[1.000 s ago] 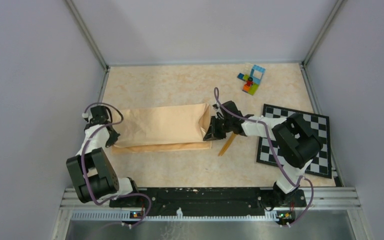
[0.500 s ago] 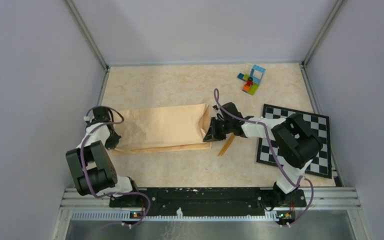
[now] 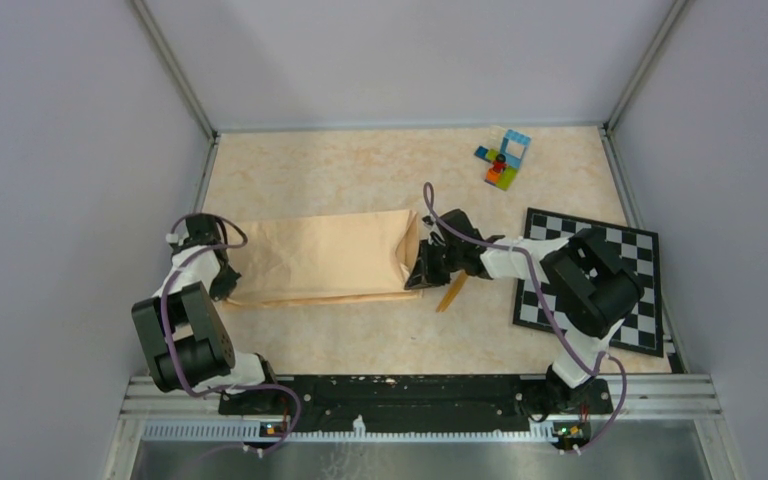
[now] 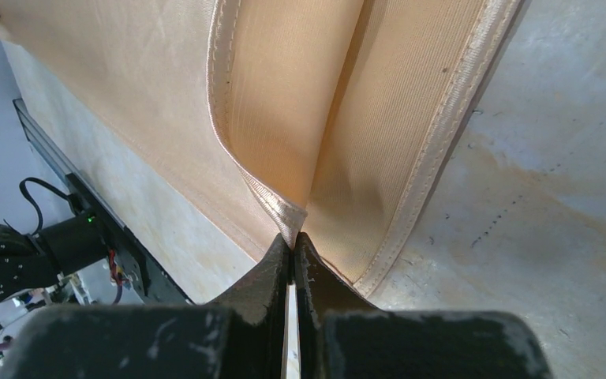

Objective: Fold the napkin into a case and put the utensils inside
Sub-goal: Fold and flatten the napkin at the center of the board, then smooth out the rectangle-folded napkin at the center of the board.

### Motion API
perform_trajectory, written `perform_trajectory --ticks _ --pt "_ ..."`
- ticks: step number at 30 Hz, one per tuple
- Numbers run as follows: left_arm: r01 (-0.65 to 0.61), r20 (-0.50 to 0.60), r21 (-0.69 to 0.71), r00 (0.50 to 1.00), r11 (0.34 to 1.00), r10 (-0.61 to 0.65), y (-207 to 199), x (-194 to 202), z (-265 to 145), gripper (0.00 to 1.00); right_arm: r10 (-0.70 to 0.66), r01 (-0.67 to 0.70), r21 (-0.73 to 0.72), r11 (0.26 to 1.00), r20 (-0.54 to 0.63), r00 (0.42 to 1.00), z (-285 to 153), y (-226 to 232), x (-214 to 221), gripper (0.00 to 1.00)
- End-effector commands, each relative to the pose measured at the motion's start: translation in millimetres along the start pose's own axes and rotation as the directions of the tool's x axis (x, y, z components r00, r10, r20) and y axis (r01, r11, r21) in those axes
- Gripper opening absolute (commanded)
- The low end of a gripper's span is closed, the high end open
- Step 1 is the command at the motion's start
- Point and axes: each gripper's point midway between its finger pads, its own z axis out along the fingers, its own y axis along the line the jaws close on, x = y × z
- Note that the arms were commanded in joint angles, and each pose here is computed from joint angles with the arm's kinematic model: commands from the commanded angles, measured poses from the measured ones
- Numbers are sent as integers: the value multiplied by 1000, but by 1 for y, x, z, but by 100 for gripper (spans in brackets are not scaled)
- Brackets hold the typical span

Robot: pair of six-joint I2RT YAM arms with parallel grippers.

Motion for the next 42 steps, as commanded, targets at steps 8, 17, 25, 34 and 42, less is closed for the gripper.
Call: perform_trajectory --ticks 8,17,25,34,42 --pt "66 104 -51 993 996 -61 14 -21 -16 2 -25 25 4 1000 35 999 -7 5 -1 0" --pt "87 73 -57 994 995 -82 14 -16 -15 14 -20 20 24 1000 23 1000 -6 0 0 5" --pt "156 216 -20 965 988 -148 24 -43 -60 62 -134 123 149 981 65 989 -56 9 -13 45" --pt "-2 113 436 992 900 -53 -61 -25 -74 71 -228 231 -10 973 125 966 -60 51 -33 52" --pt "-12 44 590 999 807 -17 -102 -23 -65 74 -155 158 -60 986 48 987 -30 41 -22 51"
